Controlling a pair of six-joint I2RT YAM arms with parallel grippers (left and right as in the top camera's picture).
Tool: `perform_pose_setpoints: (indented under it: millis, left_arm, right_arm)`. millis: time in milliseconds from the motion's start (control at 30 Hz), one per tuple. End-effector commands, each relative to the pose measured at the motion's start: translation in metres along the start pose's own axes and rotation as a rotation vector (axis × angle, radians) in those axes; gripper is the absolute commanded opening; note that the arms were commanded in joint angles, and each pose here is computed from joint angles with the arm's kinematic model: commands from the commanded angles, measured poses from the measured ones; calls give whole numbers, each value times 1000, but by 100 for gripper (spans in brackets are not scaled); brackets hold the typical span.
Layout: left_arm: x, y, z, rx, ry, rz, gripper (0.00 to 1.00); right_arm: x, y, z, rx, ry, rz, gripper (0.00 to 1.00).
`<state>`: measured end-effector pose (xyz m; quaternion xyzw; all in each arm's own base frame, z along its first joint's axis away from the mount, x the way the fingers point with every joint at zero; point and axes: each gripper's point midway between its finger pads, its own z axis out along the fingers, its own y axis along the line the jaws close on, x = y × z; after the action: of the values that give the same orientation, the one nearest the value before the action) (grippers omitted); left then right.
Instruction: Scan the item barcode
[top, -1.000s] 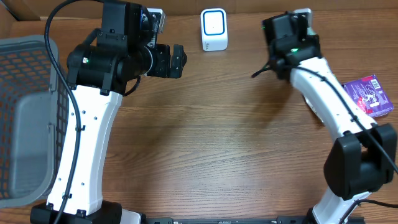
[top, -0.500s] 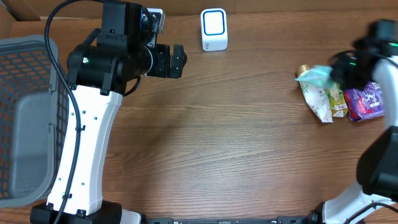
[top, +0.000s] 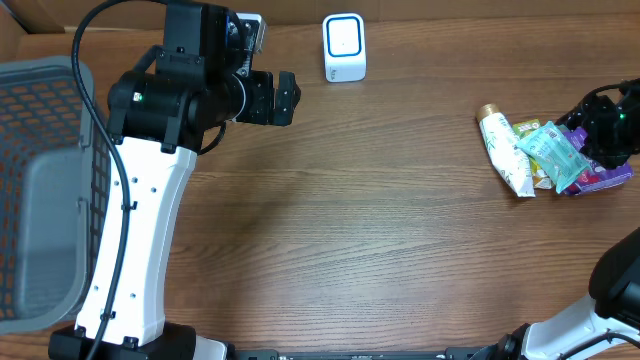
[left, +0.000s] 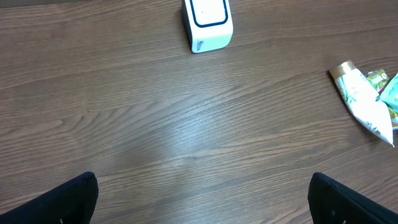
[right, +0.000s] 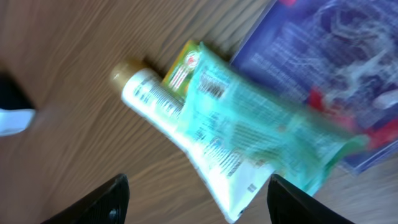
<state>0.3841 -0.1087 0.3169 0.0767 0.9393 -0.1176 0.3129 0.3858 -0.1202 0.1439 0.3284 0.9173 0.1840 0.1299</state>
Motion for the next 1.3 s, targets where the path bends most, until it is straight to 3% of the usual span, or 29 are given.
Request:
perform_pose_setpoints:
  millis: [0, 200, 333, 467, 767, 1000, 1267]
  left_arm:
    - [-1, 1, 3, 3, 4, 7, 99]
    - [-1, 1, 3, 3, 4, 6, 100]
    - [-1, 1, 3, 3, 4, 6, 99]
    - [-1, 1, 3, 3, 4, 6, 100]
    - [-1, 1, 3, 4, 4, 6, 99]
    - [-1, 1, 3, 3, 4, 7, 100]
    - [-1, 1, 3, 3, 4, 6, 99]
  right_arm:
    - [-3, 46, -41, -145, -62, -77, 72]
    - [44, 115, -94, -262, -69, -329, 77]
    - [104, 156, -124, -295, -72, -583, 91]
    - [155, 171, -151, -272, -100, -720, 100]
    - [251, 165, -203, -368, -50, -871, 100]
    - [237, 135, -204, -183, -134, -885, 100]
    - [223, 133, -204, -132, -195, -884, 100]
